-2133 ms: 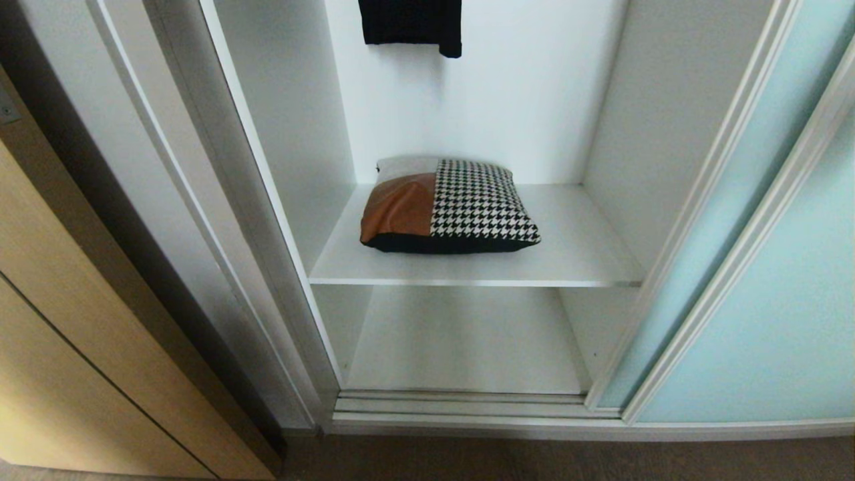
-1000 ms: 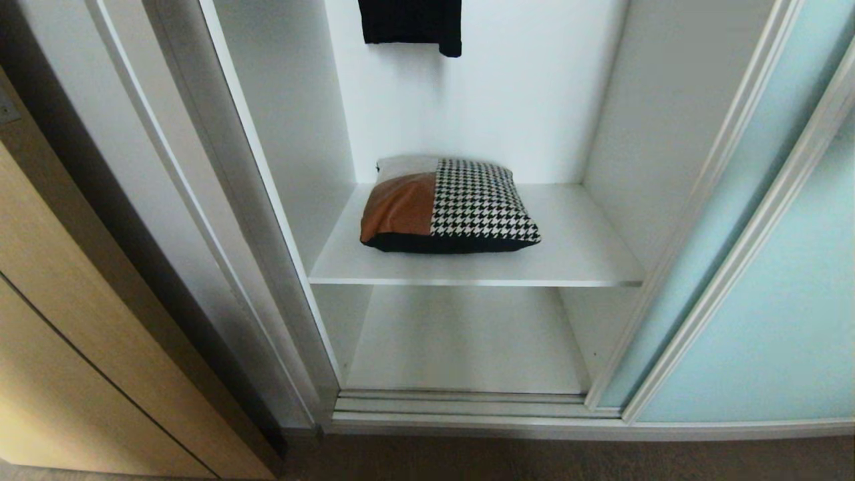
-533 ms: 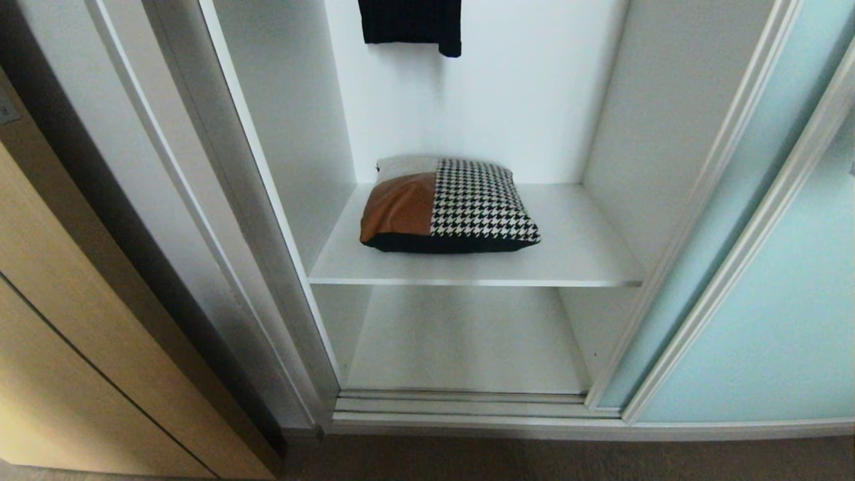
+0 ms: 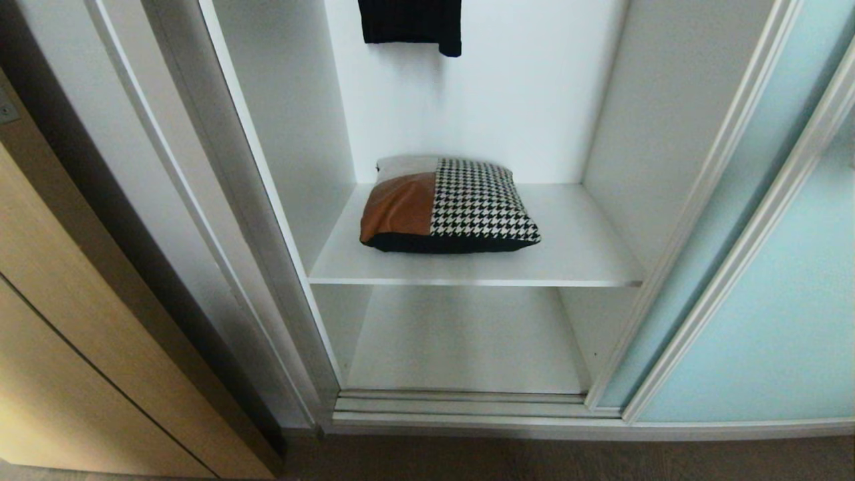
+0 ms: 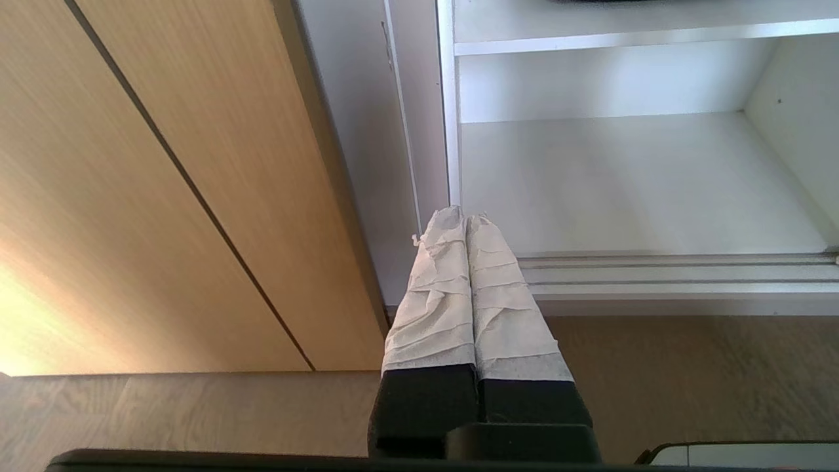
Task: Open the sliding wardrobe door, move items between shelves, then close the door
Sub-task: Close the door
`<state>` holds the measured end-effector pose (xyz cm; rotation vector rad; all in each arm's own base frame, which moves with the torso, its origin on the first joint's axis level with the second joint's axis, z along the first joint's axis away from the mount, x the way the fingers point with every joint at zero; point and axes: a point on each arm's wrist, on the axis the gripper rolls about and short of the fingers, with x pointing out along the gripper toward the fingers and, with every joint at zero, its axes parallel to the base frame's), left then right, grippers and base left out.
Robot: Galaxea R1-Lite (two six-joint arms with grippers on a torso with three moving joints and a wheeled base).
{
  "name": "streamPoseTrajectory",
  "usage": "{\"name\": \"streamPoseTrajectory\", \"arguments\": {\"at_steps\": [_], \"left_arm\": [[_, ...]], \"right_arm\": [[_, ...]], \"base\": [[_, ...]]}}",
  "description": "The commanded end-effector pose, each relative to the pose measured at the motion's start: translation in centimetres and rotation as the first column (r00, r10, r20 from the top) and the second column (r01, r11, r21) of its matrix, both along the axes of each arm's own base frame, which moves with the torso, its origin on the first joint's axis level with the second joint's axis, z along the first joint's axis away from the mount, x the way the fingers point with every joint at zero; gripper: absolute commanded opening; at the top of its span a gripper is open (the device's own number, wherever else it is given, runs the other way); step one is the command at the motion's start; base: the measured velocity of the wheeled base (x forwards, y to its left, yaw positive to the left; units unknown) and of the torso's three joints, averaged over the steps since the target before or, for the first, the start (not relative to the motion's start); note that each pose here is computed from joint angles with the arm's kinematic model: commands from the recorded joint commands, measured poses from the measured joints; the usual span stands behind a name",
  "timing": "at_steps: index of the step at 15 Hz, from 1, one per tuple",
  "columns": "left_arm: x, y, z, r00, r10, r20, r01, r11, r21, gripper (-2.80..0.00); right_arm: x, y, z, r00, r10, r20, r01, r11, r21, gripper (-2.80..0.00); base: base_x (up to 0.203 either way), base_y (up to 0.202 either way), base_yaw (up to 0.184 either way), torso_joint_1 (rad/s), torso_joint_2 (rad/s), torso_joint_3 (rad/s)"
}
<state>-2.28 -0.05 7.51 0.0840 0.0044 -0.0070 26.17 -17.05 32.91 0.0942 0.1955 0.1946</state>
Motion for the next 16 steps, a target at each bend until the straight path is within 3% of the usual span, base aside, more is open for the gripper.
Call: {"name": "streamPoseTrajectory", "arguments": {"at_steps": [1,16], "left_arm": [[0.0,0.0,-0.1,1.0,-0.001,0.0,0.001,1.0,0.0,-2.8],[0.0,0.0,-0.1,1.0,0.001,0.0,-0.001,1.0,0.0,-2.8]], "right_arm": [[1.1,-0.8,-0.4,1.0,-0.012,-0.013,0.013,1.0,0.023,-2.8],[5.1,-1.3,-1.7,0.999,-0.017,-0.04,0.019,0.999,0.044,-2.8]], "base": [[0.0,0.0,0.0,0.0,0.0,0.0],[0.0,0.0,0.0,0.0,0.0,0.0]]}}
